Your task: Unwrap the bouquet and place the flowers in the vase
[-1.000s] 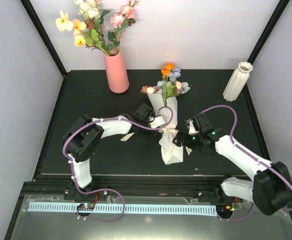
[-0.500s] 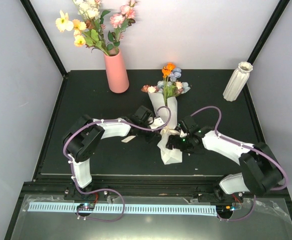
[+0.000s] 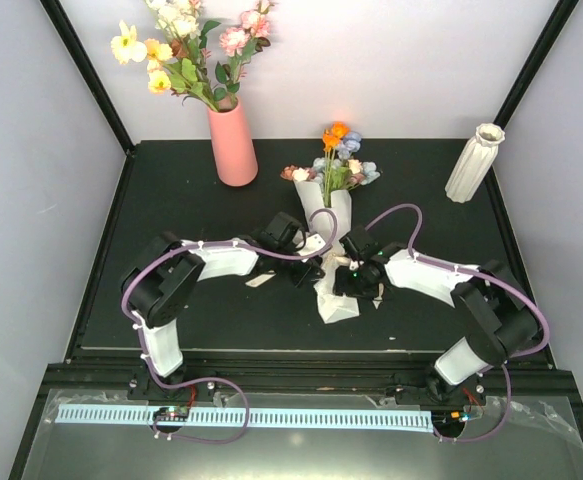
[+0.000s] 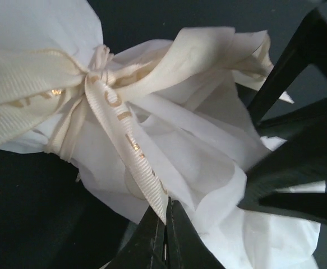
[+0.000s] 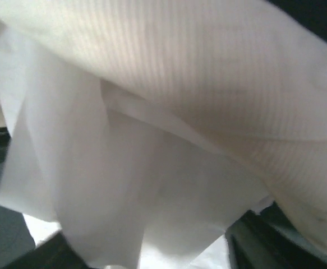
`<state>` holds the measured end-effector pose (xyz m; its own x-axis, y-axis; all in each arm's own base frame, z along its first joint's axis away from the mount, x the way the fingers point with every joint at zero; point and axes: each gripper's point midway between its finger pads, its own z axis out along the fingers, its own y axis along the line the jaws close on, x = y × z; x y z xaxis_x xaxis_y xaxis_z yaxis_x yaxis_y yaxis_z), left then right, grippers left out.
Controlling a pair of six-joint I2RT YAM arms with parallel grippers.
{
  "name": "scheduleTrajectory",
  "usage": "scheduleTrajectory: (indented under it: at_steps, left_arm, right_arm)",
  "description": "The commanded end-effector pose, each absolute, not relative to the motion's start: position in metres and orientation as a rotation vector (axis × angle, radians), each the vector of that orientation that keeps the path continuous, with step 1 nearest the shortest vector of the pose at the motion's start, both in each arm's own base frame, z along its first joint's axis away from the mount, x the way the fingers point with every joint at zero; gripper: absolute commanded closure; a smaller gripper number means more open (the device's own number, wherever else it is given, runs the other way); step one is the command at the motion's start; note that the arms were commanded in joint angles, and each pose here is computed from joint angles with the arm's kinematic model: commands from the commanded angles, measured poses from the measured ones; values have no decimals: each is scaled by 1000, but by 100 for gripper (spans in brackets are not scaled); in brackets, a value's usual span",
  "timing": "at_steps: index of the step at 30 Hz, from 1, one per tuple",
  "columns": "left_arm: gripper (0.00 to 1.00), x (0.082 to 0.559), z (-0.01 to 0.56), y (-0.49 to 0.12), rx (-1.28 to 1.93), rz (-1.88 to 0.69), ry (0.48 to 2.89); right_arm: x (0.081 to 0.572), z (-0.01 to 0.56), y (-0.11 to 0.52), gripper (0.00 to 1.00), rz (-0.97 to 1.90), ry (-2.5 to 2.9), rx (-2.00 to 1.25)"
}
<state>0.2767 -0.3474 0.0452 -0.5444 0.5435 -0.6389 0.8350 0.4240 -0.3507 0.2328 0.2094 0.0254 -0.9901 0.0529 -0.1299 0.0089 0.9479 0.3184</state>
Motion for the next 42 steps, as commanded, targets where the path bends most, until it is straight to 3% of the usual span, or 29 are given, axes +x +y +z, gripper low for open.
scheduleTrajectory:
  at_steps: [1,7,15,42]
  left_arm:
    - [98,271,76,-354,1129,-994,2214]
    - [98,269,87,-337,1098,-903,2251]
    - [98,281,95,-303,1023,-655,2346]
    - [99,314,155,-202,658,-287,2442]
  right_arm:
    - [237,19,208,54,433,2951,-7]
    - [237,19,209,83,472,2907,-40]
    - [234,21,207,98,513,2855,-66]
    - [229,28,206,99,602,2744,-105]
